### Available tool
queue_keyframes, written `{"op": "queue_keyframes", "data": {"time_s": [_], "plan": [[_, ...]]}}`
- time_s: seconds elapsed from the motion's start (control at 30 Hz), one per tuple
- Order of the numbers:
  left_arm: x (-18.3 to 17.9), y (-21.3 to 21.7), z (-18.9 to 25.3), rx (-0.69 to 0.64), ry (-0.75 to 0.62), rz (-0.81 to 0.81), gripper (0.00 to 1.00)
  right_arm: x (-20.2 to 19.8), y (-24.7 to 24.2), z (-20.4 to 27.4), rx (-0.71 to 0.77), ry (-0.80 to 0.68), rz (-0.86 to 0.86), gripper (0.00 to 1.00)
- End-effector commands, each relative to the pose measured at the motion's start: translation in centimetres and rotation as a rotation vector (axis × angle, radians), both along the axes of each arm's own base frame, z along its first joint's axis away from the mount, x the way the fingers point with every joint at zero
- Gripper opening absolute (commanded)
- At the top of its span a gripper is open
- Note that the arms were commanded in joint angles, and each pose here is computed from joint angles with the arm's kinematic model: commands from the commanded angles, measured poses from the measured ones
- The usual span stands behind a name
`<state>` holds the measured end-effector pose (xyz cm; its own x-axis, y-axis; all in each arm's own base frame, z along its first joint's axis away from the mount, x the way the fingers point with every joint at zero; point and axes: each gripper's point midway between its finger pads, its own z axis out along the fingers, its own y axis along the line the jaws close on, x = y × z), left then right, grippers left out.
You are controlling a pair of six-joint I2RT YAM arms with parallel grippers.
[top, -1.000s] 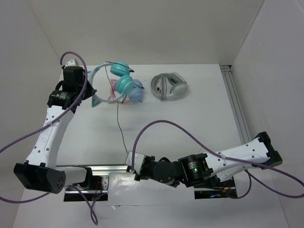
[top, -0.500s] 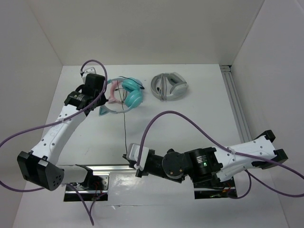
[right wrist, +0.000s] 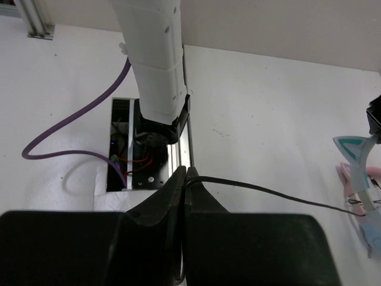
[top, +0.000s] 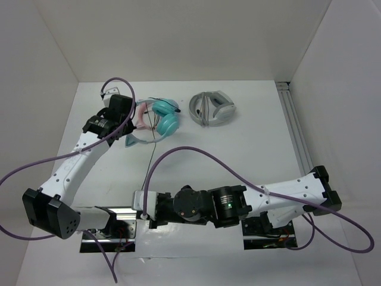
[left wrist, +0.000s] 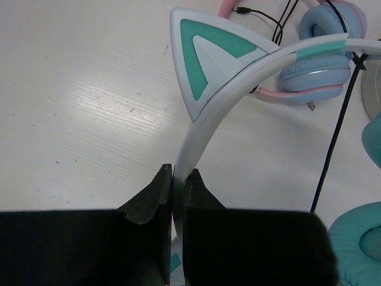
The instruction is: Wrap the headphones
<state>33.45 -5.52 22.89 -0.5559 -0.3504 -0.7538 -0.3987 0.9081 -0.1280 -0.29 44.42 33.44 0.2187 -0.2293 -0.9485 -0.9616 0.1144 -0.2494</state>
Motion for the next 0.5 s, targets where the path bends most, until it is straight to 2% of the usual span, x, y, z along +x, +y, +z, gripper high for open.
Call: {"op": "queue_keyframes", "data": {"time_s": [0.0, 0.1, 0.27, 0.47], "plan": [[2.6, -0.5, 3.5, -0.136, -0.185, 0.051, 0.00, -1.9, 0.8, 6.0, 0.186, 0.052, 0.130, 0.00], [2.5, -0.5, 3.0, -0.139, -0.177, 0.057, 0.00, -1.5, 0.8, 6.6, 0.212, 0.076, 0.152, 0.00], [3.1, -0.6, 2.7, -0.262, -0.183, 0.015, 0.00, 1.3, 0.8, 5.6, 0.213, 0.138, 0.166, 0.00], [3.3, 0.4, 2.2, -0.194, -0.174, 0.029, 0.00, 1.6, 0.8, 5.8, 0.216, 0.125, 0.172, 0.00]]}}
